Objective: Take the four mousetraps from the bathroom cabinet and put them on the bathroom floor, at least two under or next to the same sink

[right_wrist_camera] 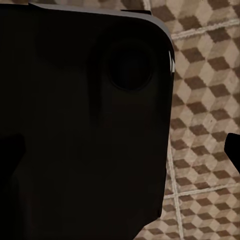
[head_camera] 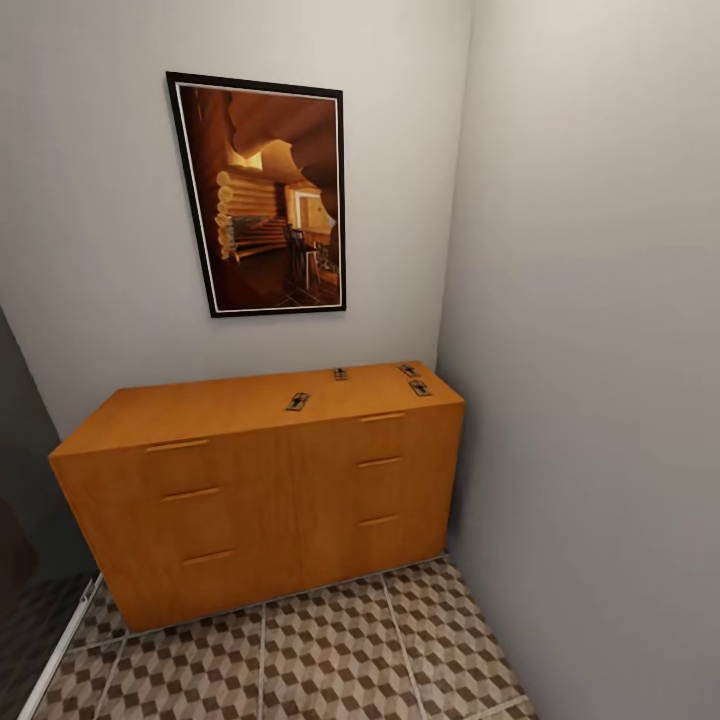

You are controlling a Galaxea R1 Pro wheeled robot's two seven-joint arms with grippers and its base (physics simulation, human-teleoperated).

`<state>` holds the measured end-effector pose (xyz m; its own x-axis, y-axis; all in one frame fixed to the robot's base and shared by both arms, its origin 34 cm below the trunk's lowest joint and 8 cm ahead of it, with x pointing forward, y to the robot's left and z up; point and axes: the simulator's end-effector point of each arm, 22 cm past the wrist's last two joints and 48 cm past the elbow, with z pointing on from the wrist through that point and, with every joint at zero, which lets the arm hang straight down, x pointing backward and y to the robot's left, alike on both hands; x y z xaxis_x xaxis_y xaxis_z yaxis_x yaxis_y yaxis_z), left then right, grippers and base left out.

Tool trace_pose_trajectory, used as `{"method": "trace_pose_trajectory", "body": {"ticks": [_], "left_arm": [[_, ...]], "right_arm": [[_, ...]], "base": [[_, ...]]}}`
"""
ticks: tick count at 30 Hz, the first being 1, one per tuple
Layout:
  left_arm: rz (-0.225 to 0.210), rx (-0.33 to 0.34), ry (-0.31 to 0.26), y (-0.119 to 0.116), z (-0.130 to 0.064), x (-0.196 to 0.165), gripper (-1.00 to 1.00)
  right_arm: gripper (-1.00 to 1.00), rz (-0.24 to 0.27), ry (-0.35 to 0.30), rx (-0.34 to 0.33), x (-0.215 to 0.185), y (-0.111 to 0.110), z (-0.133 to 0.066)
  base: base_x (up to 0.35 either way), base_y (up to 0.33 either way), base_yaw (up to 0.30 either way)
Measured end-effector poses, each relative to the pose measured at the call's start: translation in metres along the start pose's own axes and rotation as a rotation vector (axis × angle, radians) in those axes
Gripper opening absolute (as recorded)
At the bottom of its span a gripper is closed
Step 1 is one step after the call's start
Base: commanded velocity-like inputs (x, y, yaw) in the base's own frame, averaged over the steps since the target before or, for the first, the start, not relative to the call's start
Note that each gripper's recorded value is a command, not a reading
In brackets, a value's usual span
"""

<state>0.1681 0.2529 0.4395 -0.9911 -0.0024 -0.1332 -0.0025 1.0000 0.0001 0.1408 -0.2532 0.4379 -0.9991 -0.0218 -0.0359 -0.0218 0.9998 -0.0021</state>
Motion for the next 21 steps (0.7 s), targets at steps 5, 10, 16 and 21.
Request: {"method": "trace_pose_trajectory", "body": {"ticks": [5,10,16,21], "left_arm": [[-0.003,0.000,0.000,-0.001,0.000,0.000,1.00],[0.001,0.002,-0.002,-0.002,0.000,-0.002,1.00],[0.005,0.005,-0.071,-0.004,0.002,-0.037,1.00],[0.008,0.005,-0.165,-0.004,-0.001,-0.099,1.00]], "right_arm": [[1.00,-0.003,0.006,0.000,0.001,0.000,0.000],[1.00,-0.009,0.004,0.007,-0.001,-0.002,0.000],[1.00,-0.013,-0.028,0.030,-0.017,-0.010,0.000],[1.00,-0.014,-0.110,0.060,-0.067,-0.024,-0.002]], "base": [[0.002,0.000,0.000],[0.000,0.000,0.000],[0.000,0.000,0.000],[0.000,0.000,0.000]]}}
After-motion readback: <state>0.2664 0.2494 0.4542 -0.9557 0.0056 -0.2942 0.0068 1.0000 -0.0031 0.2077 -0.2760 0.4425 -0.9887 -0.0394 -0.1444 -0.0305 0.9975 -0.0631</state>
